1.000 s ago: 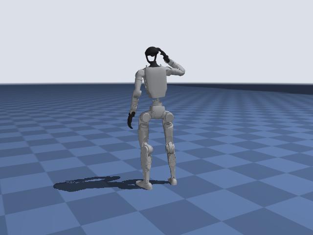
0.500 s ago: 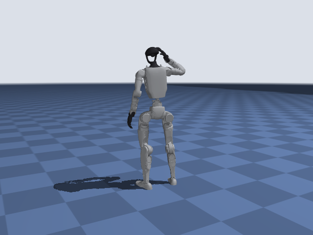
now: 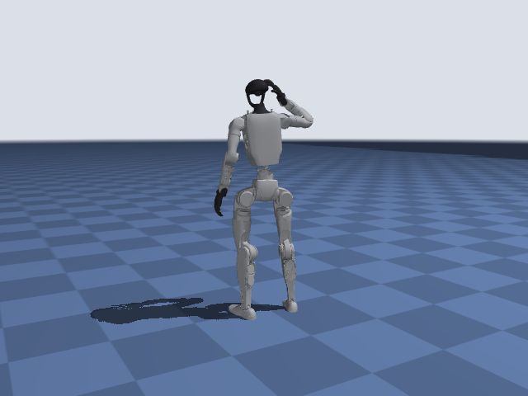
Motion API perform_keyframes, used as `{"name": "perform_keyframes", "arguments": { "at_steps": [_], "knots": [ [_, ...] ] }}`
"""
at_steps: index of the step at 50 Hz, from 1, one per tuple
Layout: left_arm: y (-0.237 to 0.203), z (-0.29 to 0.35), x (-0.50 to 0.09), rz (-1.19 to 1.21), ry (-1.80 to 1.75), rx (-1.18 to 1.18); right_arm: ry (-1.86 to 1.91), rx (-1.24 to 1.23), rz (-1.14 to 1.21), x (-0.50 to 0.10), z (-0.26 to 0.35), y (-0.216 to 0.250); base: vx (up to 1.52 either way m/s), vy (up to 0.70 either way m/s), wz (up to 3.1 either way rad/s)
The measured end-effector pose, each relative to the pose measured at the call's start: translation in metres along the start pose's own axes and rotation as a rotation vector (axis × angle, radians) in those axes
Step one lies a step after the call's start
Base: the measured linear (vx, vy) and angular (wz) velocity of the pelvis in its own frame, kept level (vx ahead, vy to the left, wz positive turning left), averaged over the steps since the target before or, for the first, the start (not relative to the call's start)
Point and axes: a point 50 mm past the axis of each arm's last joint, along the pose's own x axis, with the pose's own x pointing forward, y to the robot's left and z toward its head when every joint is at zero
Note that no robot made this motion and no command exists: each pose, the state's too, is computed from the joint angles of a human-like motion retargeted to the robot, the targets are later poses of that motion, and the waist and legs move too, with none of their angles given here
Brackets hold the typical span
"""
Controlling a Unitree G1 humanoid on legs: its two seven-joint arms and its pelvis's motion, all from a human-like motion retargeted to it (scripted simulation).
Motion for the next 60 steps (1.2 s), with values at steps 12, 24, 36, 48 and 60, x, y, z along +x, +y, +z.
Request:
{"name": "perform_keyframes", "arguments": {
  "at_steps": [12, 24, 36, 48, 60],
  "knots": [
    [-0.003, 0.002, 0.001, -0.009, -0.007, -0.002, 0.023, -0.038, -0.031, -0.001, -0.006, -0.007, 0.00, 0.00, 0.00],
    [-0.003, -0.002, 0.000, -0.012, 0.005, -0.003, -0.018, 0.004, -0.015, 0.000, 0.003, -0.003, 0.00, 0.00, 0.00],
    [-0.003, 0.000, 0.000, -0.010, -0.002, -0.012, -0.016, 0.038, -0.022, -0.002, 0.006, -0.001, 0.00, 0.00, 0.00],
    [-0.005, 0.003, 0.001, -0.010, -0.014, -0.010, 0.009, 0.041, -0.059, -0.010, 0.006, -0.002, 0.00, 0.00, 0.00],
    [-0.003, 0.002, 0.001, -0.010, -0.010, -0.004, -0.007, 0.032, -0.077, -0.009, 0.010, -0.005, 0.00, 0.00, 0.00]
  ]
}}
